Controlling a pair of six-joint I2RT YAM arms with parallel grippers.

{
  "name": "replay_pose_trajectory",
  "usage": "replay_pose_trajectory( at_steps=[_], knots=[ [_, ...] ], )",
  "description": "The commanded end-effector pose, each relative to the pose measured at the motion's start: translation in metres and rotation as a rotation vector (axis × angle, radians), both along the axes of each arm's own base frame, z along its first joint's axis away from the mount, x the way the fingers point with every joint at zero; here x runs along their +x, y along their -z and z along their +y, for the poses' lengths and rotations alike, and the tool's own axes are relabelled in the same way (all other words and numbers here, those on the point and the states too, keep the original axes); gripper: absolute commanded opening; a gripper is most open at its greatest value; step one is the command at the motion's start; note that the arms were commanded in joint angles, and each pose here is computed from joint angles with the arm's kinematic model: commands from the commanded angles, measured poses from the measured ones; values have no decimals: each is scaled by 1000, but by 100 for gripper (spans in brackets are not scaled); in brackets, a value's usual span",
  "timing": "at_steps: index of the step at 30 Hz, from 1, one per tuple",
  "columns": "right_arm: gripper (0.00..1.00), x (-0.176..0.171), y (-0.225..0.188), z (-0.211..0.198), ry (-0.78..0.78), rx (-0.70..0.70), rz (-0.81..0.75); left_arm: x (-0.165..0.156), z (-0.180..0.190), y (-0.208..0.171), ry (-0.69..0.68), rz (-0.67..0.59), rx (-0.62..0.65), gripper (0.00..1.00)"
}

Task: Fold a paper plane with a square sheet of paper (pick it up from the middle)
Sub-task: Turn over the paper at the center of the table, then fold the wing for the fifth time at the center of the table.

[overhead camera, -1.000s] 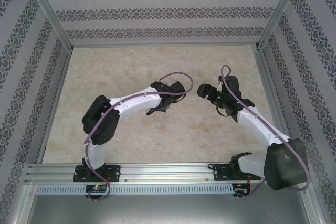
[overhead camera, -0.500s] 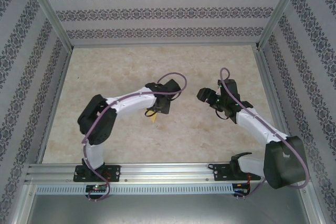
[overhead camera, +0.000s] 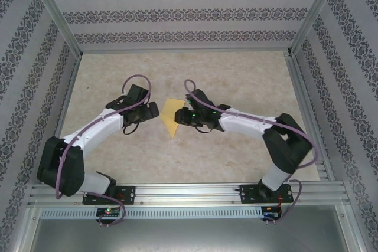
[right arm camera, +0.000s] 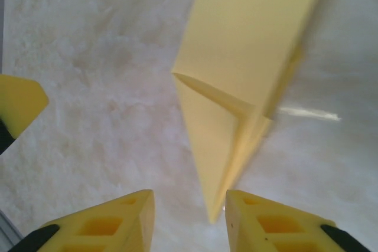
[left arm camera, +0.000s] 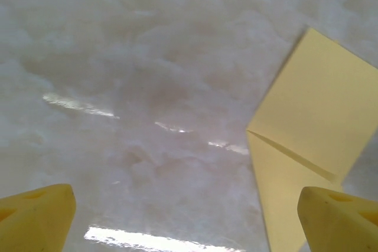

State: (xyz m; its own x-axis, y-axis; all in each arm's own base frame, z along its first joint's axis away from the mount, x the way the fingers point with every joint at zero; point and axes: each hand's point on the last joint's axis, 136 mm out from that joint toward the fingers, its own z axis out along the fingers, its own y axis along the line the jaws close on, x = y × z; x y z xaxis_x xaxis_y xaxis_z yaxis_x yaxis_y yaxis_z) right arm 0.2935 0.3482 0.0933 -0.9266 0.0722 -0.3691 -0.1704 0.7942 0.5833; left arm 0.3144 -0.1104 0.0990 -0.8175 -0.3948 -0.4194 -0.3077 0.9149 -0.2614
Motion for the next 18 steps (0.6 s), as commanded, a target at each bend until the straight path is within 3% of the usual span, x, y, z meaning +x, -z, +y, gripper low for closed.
replay_pose_trajectory(
  at_steps=[1,8,18],
  knots=[
    [33,3,13,31,14,-2,26,10,8,-14,-44,-86,-66,98],
    [31,0,51,59,-23,-72,103,3,18,1,-47,-67,-114,100],
    [32,-16,81,28,-65,-182,164,-3,7,4,-27,-78,-199,100]
  ],
)
